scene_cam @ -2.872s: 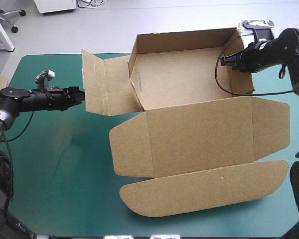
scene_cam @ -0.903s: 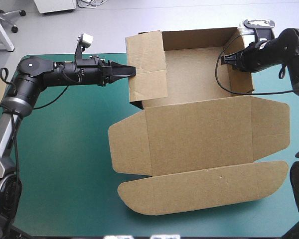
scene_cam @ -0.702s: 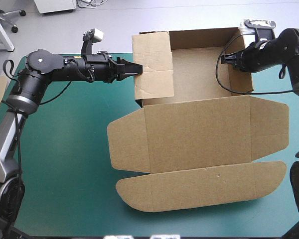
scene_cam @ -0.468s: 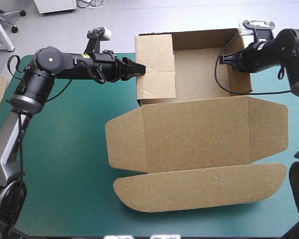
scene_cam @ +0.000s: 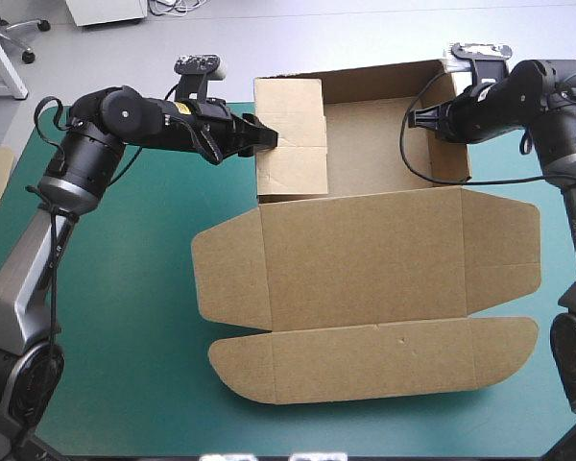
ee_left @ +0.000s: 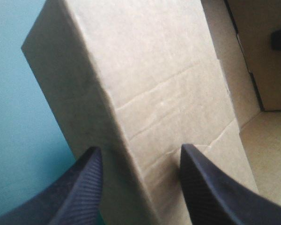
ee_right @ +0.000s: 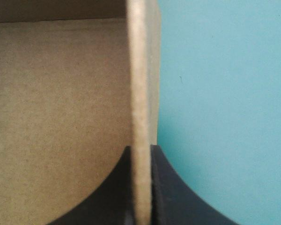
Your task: Fold the box
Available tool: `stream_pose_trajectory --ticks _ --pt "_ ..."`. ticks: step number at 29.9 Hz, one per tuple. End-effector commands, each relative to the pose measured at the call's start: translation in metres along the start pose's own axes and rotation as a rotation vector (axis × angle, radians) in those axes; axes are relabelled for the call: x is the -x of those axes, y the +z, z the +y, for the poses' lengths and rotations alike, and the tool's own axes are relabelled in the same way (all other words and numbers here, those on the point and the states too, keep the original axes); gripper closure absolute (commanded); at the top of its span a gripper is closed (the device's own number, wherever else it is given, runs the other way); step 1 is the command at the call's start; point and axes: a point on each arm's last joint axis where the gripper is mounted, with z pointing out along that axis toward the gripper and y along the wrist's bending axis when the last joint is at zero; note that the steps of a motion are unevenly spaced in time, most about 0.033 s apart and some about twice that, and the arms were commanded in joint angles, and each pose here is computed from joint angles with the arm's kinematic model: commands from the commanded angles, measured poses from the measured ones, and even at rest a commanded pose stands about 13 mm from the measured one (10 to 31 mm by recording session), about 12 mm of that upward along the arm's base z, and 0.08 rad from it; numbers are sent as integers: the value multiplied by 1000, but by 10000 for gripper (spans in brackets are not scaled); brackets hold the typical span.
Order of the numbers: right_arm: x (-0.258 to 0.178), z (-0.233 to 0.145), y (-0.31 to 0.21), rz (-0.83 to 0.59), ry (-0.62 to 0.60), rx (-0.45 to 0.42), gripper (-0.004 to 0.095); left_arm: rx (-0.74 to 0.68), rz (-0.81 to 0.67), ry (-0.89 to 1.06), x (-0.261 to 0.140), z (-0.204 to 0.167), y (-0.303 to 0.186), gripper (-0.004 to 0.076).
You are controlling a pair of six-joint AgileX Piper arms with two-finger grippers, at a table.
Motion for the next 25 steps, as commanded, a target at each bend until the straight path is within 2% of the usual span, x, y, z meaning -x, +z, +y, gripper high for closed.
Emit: stream_pose_trajectory --ticks 1,13,18,25 --pt "7 18 -32 -126 28 72 933 28 -70 25 9 -15 -18 360" --pt "5 40 -8 -71 42 148 926 188 46 59 -1 -7 4 372" --pt "1 47 10 -12 22 136 926 268 97 57 -5 5 14 372" --pt "-8 66 41 56 -39 77 926 331 155 40 -10 16 26 372"
